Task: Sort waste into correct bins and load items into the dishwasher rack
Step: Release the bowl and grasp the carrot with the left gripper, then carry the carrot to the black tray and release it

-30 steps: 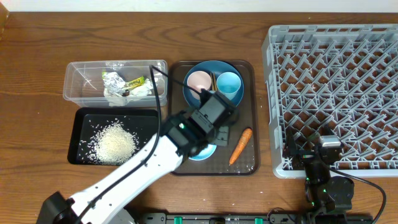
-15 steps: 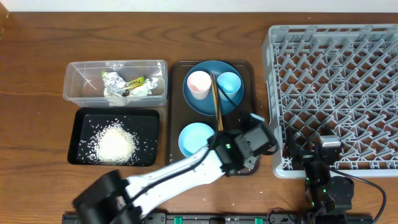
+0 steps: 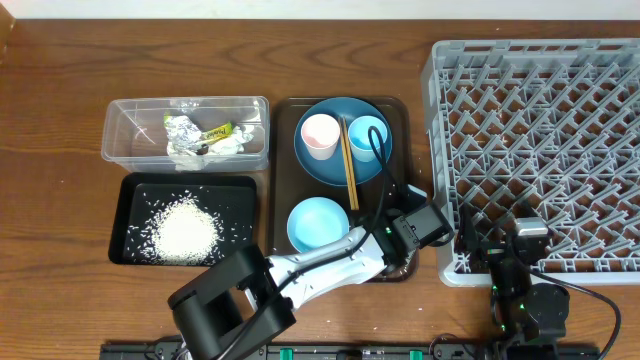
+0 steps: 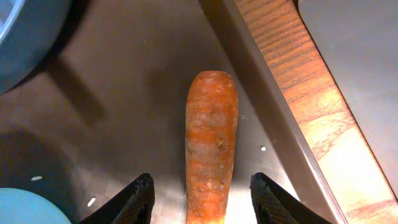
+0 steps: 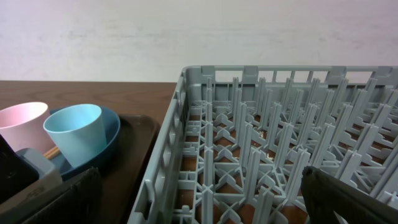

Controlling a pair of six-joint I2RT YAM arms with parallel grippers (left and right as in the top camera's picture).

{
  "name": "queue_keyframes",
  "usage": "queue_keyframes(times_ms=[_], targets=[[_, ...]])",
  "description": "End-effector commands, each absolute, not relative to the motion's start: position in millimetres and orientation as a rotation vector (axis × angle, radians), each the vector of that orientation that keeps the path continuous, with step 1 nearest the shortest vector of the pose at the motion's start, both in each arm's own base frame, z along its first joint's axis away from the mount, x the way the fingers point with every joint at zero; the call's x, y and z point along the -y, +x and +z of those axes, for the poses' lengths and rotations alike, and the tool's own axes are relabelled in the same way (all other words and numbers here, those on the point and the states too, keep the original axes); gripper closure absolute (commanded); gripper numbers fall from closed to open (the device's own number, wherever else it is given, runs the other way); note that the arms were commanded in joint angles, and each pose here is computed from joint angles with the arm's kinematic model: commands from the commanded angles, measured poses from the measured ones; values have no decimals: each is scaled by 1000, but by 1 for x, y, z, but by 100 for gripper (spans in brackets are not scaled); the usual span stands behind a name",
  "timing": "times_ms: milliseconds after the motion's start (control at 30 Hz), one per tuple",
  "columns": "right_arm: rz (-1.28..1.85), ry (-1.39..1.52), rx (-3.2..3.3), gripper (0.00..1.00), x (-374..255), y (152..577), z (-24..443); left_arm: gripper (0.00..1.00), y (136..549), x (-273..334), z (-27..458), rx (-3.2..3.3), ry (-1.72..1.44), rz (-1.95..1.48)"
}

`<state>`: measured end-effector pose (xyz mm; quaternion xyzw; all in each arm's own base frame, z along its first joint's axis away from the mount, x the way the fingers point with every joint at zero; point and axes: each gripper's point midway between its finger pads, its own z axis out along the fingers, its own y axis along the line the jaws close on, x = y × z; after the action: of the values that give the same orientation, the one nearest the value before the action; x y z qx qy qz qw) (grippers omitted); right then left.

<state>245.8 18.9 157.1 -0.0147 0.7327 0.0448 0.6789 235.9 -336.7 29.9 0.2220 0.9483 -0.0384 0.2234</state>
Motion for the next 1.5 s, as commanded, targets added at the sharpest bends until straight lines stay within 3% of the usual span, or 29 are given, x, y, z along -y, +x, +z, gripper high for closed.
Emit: queue_keyframes(times_ms=[0, 333, 467, 633, 767, 1133, 1300, 1467], targets=[[106, -39, -1645, 1, -21, 245, 157, 48, 240, 330, 20, -2617, 618, -47], [106, -39, -1645, 1, -21, 245, 157, 48, 232, 330, 2, -2668, 643, -44], [106, -39, -1645, 1, -21, 245, 157, 67, 232, 331, 4, -2667, 642, -54], [106, -39, -1645, 1, -21, 245, 157, 69, 230, 336, 17, -2661, 640, -111], [106, -39, -1645, 1, -21, 245, 157, 75, 227, 345, 43, -2638, 635, -223], [106, -39, -1645, 1, -21, 245, 157, 75, 228, 339, 166, -2428, 535, -479], [106, -39, -1645, 1, -21, 245, 157, 80, 244, 287, 215, -2367, 361, -462], [106, -39, -1645, 2, -21, 245, 157, 88, 262, 193, 223, -2439, 33, -299]])
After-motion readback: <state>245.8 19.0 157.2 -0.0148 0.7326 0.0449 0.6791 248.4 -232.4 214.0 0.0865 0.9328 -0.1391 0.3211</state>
